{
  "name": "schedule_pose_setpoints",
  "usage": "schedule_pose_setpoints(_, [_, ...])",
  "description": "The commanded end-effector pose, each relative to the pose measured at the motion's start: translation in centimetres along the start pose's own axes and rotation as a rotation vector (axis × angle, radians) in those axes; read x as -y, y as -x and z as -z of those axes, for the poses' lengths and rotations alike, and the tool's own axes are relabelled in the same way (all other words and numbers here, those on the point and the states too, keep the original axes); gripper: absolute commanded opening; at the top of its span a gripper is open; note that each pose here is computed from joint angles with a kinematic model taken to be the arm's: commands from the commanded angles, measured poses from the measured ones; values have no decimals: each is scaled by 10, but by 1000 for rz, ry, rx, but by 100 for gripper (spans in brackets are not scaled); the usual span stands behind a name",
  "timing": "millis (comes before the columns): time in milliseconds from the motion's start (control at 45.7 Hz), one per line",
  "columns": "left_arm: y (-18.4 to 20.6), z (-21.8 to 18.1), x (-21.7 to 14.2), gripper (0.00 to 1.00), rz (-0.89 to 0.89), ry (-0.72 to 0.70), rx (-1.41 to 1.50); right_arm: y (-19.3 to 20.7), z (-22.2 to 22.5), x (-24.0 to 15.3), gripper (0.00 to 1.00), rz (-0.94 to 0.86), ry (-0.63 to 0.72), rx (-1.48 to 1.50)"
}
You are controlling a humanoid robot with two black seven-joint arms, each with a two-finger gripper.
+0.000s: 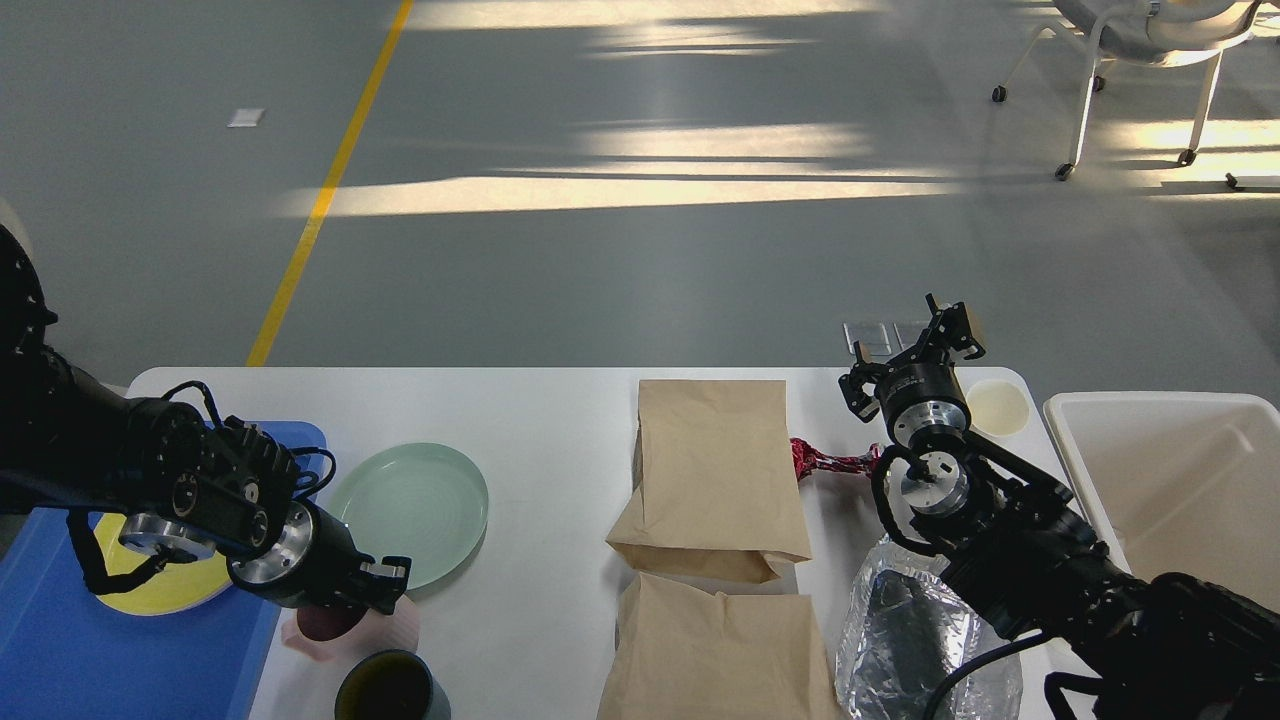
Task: Tidy desktop
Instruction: 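Close the left gripper around the pink cup, then lift the pink cup off the table with the left gripper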
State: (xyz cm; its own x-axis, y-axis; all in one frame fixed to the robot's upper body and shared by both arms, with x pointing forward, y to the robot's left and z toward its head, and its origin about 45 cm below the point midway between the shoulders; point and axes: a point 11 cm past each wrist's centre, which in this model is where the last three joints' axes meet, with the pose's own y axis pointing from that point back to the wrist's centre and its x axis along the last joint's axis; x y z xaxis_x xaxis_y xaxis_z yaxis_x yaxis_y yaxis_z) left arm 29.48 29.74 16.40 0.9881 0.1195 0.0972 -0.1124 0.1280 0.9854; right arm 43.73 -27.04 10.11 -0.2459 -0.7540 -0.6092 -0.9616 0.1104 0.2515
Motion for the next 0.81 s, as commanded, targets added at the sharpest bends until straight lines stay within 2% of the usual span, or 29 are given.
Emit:
schedule_pose_setpoints(0, [-3, 0, -10, 0, 15, -6, -4, 0, 0, 0, 100, 0, 0, -1])
schedule_pose_setpoints(284, [10, 3, 2, 1, 65, -16, -5, 0, 0, 0, 100, -1, 0, 1])
schedule_pose_setpoints(590, [33, 3, 24, 27, 132, -20, 2, 0, 0, 0, 100, 0, 0, -1])
schedule_pose_setpoints(787, [39, 8, 30, 31, 146, -27, -6, 0, 0, 0, 100, 0, 0, -1])
